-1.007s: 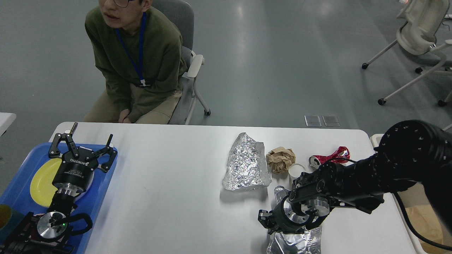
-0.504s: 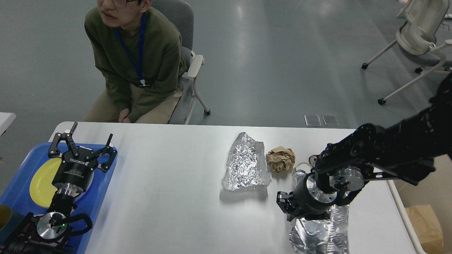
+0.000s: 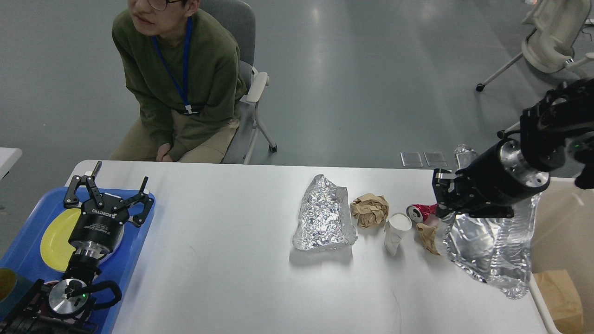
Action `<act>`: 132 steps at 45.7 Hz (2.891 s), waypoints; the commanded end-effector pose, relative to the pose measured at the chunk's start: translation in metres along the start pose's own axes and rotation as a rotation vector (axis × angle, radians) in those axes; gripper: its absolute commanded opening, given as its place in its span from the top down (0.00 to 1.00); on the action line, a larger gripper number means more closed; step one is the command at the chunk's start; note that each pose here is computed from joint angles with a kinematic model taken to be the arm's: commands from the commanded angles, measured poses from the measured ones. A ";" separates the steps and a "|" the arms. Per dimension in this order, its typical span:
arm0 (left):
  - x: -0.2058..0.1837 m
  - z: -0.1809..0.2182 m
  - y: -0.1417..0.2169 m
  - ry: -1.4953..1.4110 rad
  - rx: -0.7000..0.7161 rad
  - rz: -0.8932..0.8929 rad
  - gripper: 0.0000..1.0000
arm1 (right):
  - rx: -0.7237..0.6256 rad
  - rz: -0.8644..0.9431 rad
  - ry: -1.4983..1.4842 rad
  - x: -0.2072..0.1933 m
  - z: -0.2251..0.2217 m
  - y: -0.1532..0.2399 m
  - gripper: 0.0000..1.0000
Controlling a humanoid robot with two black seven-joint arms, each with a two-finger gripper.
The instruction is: Tidy desktop
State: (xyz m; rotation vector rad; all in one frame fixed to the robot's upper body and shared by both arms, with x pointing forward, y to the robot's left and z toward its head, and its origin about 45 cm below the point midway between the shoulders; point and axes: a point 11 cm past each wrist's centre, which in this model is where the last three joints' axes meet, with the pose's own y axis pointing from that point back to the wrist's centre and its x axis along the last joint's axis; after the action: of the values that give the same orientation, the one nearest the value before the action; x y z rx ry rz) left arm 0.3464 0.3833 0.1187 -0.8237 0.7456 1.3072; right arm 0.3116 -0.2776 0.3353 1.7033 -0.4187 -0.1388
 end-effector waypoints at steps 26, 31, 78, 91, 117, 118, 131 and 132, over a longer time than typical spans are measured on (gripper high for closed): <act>0.000 0.000 0.000 0.000 0.000 0.002 0.04 | -0.141 0.165 -0.229 0.074 0.154 -0.041 1.00; 0.000 0.000 0.000 0.000 0.000 0.002 0.04 | -0.205 0.267 -0.270 0.091 0.203 -0.062 1.00; 0.000 0.000 0.000 0.000 0.000 0.001 0.04 | -0.396 0.626 -0.160 0.012 0.311 -0.258 1.00; 0.000 0.001 0.000 -0.001 -0.002 0.001 0.04 | -0.399 0.714 -0.154 0.020 0.312 -0.251 0.00; 0.000 0.001 0.000 -0.001 0.000 -0.001 0.04 | -0.369 0.600 -0.231 0.031 0.302 -0.236 0.00; 0.000 0.000 0.000 0.000 0.000 0.001 0.04 | -0.363 0.586 -0.225 0.034 0.297 -0.235 0.00; 0.000 0.000 0.000 0.000 -0.002 -0.001 0.04 | -0.311 0.349 -0.166 0.054 0.235 -0.181 0.00; 0.000 0.000 0.000 0.000 0.000 -0.001 0.04 | -0.307 0.329 -0.160 0.056 0.228 -0.174 0.00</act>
State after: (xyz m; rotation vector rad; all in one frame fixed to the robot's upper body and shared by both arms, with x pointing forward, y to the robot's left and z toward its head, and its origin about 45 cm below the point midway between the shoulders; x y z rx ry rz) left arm 0.3468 0.3835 0.1191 -0.8240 0.7449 1.3079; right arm 0.3156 -0.5086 0.0991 1.2543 -0.8261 -0.0418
